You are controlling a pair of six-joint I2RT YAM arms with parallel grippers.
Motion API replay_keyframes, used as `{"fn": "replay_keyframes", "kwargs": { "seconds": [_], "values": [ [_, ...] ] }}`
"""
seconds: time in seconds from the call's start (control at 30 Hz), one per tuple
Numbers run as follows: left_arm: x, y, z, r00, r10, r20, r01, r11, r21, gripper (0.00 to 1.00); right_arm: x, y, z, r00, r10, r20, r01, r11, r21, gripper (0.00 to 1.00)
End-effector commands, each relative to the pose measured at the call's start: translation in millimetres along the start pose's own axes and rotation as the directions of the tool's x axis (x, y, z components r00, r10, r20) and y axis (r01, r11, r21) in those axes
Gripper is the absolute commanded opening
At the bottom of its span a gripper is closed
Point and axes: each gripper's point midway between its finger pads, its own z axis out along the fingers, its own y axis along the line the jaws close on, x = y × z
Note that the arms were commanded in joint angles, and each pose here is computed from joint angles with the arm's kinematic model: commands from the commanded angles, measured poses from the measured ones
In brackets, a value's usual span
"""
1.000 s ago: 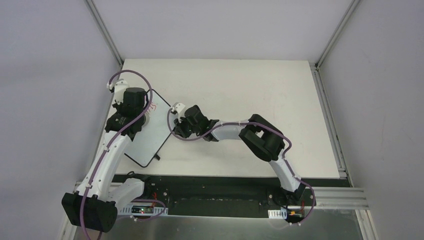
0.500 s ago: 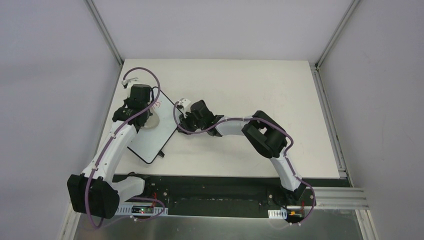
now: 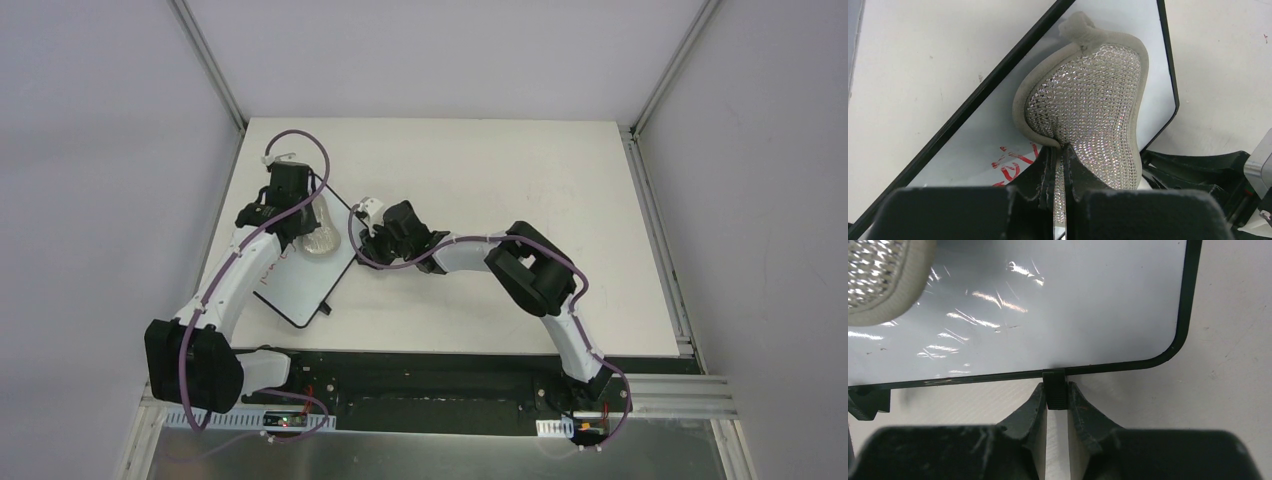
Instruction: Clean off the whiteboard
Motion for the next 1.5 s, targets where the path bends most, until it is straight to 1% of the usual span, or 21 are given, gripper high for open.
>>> {"fn": "replay_keyframes", "kwargs": {
  "seconds": [0.0, 0.23, 0.4, 0.47, 0.57, 0.7, 0.87, 0.93, 1.0, 1.1, 1.23, 1.37, 1.47],
  "values": [
    [-14, 0, -7, 0.996, -0.064, 0.069, 0.062, 0.998, 0.028, 0.00, 0, -20, -18, 1.000, -0.018, -0.020, 0.019, 0.996, 0.091, 0.00],
    [-24, 43, -15, 0.980, -0.141, 0.142, 0.156, 0.983, -0.099, 0.00, 4, -20, -16, 0.999, -0.025, -0.045, 0.029, 0.996, 0.090, 0.00],
    [-23, 66, -27, 0.967, -0.157, 0.199, 0.194, 0.963, -0.186, 0.00, 5, -22, -16, 0.998, -0.031, -0.046, 0.036, 0.994, 0.103, 0.00],
    [-19, 68, -26, 0.967, -0.159, 0.200, 0.199, 0.961, -0.194, 0.00, 5, -21, -17, 0.998, -0.035, -0.049, 0.040, 0.994, 0.101, 0.00],
    [-8, 59, -19, 0.974, -0.166, 0.152, 0.190, 0.969, -0.161, 0.00, 6, -19, -17, 0.998, -0.042, -0.056, 0.046, 0.995, 0.086, 0.00],
    [9, 32, -5, 0.984, -0.170, 0.058, 0.174, 0.982, -0.079, 0.00, 7, -19, -18, 0.997, -0.047, -0.061, 0.052, 0.995, 0.084, 0.00],
    [26, -5, 2, 0.997, -0.076, -0.019, 0.075, 0.997, -0.012, 0.00, 9, -19, -18, 0.997, -0.050, -0.065, 0.055, 0.995, 0.081, 0.00],
    [31, -12, 4, 0.998, -0.053, -0.042, 0.053, 0.999, 0.001, 0.00, 10, -19, -17, 0.997, -0.048, -0.068, 0.053, 0.995, 0.079, 0.00],
    [29, -11, 5, 0.998, -0.050, -0.042, 0.049, 0.999, -0.013, 0.00, 9, -19, -18, 0.997, -0.047, -0.069, 0.053, 0.995, 0.081, 0.00],
    [18, -1, 0, 0.999, -0.042, -0.002, 0.042, 0.998, -0.044, 0.00, 12, -20, -17, 0.996, -0.044, -0.072, 0.050, 0.995, 0.085, 0.00],
    [0, 28, -10, 0.994, -0.072, 0.078, 0.082, 0.989, -0.126, 0.00, 11, -20, -16, 0.996, -0.044, -0.072, 0.050, 0.995, 0.085, 0.00],
    [-23, 65, -32, 0.974, -0.074, 0.215, 0.126, 0.963, -0.239, 0.00, 11, -19, -16, 0.996, -0.044, -0.074, 0.050, 0.996, 0.081, 0.00],
    [-28, 71, -35, 0.966, -0.083, 0.244, 0.145, 0.959, -0.245, 0.00, 11, -19, -16, 0.996, -0.044, -0.074, 0.051, 0.995, 0.081, 0.00]
  ]
}}
